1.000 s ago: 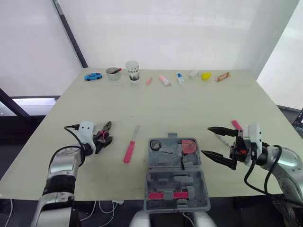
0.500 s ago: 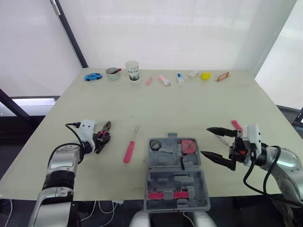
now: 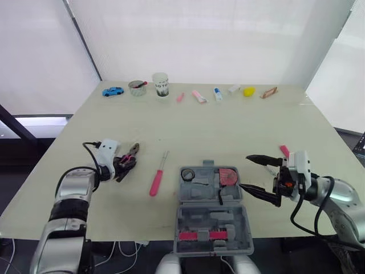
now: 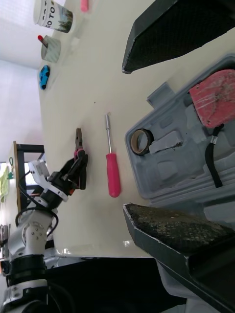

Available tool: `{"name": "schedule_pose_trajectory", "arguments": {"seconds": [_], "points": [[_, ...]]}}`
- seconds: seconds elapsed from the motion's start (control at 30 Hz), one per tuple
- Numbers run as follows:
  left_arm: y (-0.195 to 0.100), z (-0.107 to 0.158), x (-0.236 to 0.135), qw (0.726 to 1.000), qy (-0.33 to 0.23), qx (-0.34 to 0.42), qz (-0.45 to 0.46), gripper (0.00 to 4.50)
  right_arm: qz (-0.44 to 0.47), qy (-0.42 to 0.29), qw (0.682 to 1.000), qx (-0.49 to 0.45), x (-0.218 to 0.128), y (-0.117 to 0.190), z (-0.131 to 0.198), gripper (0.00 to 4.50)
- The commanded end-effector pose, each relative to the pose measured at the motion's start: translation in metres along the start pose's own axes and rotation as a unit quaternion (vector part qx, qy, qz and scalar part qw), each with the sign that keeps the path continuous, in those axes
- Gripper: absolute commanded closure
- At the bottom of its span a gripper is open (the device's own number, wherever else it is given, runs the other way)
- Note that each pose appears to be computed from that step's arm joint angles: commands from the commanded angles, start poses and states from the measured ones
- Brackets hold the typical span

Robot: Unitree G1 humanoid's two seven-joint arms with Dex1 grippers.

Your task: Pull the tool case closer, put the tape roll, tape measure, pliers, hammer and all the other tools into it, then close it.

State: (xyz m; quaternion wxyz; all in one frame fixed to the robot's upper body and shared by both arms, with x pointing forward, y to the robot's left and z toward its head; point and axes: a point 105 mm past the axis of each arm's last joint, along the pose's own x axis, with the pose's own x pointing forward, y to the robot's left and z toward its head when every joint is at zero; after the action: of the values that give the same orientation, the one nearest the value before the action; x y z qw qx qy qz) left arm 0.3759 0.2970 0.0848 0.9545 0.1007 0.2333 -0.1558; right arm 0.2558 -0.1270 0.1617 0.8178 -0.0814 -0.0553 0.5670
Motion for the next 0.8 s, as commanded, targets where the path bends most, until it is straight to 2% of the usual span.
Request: {"name": "schedule_pose_trajectory", "arguments": {"seconds": [0.03, 0.2, 0.33, 0.53, 0.6, 0.67, 0.8], "points": [[-0.020, 0.056, -0.010, 0.991, -0.047, 0.094, -0.084, 1.94, 0.021, -0.014, 0.999, -0.019, 0.004, 0.002, 0.016, 0.00], [-0.070, 0.091, -0.018, 0.951, -0.047, 0.199, -0.234, 1.94, 0.022, 0.000, 1.000, -0.014, 0.011, -0.002, 0.018, 0.00], [-0.117, 0.111, -0.027, 0.895, -0.050, 0.265, -0.354, 1.94, 0.017, 0.030, 0.999, -0.015, 0.023, -0.008, 0.021, 0.00], [-0.169, 0.125, -0.035, 0.811, -0.050, 0.333, -0.478, 1.94, 0.030, 0.090, 0.995, -0.041, 0.034, -0.009, 0.017, 0.00], [-0.185, 0.127, -0.036, 0.783, -0.050, 0.344, -0.516, 1.94, 0.031, 0.130, 0.989, -0.057, 0.037, -0.013, 0.010, 0.00], [-0.196, 0.128, -0.036, 0.762, -0.048, 0.359, -0.537, 1.94, 0.028, 0.159, 0.985, -0.067, 0.041, -0.018, 0.005, 0.00], [-0.209, 0.127, -0.033, 0.738, -0.045, 0.378, -0.558, 1.94, 0.023, 0.204, 0.976, -0.075, 0.049, -0.024, -0.003, 0.00]]}}
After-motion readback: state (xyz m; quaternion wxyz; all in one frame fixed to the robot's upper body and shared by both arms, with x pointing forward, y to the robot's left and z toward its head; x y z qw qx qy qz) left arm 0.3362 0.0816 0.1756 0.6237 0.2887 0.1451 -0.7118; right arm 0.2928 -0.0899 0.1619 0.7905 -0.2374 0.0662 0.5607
